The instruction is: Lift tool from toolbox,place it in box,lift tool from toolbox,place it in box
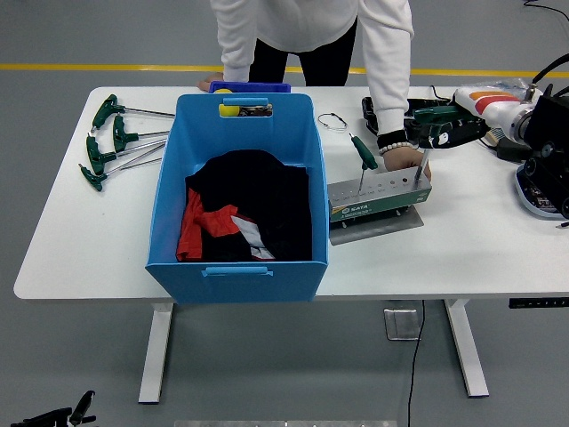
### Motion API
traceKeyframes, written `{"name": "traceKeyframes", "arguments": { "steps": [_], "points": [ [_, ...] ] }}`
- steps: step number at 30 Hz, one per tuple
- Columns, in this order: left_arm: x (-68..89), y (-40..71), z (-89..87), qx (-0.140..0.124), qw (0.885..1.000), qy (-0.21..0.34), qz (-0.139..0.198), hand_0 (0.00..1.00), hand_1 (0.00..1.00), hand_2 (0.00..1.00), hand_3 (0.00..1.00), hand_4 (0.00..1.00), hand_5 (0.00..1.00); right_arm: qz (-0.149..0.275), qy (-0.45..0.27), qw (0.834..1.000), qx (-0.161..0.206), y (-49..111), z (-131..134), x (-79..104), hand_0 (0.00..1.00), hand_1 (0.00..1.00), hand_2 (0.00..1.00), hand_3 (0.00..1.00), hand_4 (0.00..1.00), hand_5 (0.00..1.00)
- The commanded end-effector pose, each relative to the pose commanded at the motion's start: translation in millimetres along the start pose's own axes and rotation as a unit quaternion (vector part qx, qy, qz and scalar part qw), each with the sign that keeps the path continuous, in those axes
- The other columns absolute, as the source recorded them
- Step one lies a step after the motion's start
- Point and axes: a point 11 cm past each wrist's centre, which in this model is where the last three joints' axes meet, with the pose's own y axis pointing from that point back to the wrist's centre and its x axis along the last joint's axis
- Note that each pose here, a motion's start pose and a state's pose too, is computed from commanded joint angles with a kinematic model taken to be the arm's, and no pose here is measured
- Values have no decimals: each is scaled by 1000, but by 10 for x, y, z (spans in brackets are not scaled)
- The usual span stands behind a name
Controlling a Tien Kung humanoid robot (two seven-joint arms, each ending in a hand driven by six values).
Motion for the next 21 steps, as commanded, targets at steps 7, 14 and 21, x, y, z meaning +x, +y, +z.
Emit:
{"name": "traceKeyframes", "arguments": {
  "steps": [7, 14, 21],
  "points": [
    [7, -1, 0, 0, 1000, -1, 1, 806, 785, 811, 830, 670, 998, 3, -2, 1000, -9, 14, 57, -4, 155, 103, 138, 149, 998, 709],
    [18, -5, -23, 3, 1000, -4, 3, 806, 786, 811, 830, 670, 998, 1, -17, 1000, -4, 15, 41, -57, 141, 80, 115, 119, 998, 755],
    [24, -7, -35, 5, 1000, -6, 4, 806, 786, 812, 830, 670, 998, 15, -22, 1000, 0, 21, 40, -59, 115, 54, 85, 85, 998, 797]
  ]
}}
